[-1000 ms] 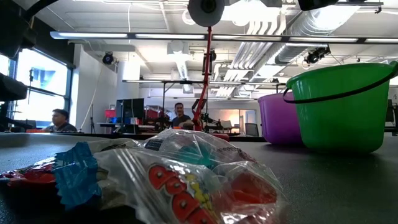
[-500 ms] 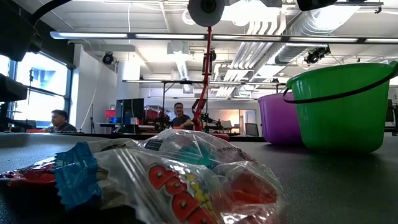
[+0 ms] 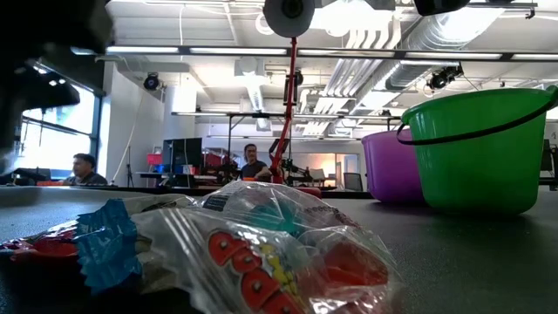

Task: Organize candy in baskets
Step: Put the blue gummy into the violet bucket

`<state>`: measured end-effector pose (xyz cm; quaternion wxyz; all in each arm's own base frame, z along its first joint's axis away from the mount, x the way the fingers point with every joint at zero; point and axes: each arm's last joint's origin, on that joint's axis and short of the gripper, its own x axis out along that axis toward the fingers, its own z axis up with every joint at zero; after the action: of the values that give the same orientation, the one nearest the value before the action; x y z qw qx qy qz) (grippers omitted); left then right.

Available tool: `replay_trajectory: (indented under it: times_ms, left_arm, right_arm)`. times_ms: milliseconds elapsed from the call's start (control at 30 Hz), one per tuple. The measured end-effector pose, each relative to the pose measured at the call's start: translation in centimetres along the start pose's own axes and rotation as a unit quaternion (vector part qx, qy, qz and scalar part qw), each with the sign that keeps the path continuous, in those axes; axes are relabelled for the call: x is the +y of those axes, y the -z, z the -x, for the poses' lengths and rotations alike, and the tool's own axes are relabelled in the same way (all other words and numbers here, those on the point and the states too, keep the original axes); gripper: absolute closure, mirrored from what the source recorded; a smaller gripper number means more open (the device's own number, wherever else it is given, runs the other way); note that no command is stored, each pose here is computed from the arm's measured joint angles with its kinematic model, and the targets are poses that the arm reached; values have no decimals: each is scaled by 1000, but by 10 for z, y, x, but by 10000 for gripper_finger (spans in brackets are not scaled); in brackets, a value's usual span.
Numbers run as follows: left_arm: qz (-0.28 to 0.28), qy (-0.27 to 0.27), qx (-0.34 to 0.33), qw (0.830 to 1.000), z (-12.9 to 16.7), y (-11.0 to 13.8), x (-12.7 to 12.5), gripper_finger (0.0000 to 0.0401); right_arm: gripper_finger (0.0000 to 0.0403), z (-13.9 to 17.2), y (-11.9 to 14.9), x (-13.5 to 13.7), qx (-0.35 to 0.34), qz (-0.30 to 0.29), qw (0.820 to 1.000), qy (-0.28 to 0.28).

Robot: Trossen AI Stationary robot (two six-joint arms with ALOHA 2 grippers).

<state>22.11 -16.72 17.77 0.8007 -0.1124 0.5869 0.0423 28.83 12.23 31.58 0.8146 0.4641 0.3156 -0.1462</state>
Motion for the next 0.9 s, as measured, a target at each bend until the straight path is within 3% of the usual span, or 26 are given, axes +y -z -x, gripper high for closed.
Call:
replay_trajectory:
  times_ms: [233, 400, 633, 900]
  left_arm:
    - [56, -5, -134, 989, 50, -24, 30, 400]
    - [102, -14, -238, 966, 86, -33, 52, 400]
    - [128, -7, -403, 906, 132, -46, 71, 400]
    - [97, -10, -559, 823, 171, -68, 74, 400]
  right_arm:
    - [265, 0, -3, -1, -57, -2, 998, 15]
    - [265, 1, -9, 3, -138, -10, 990, 14]
    - [265, 5, -19, 15, -258, 2, 966, -14]
    - [265, 9, -35, 26, -309, 54, 949, -45]
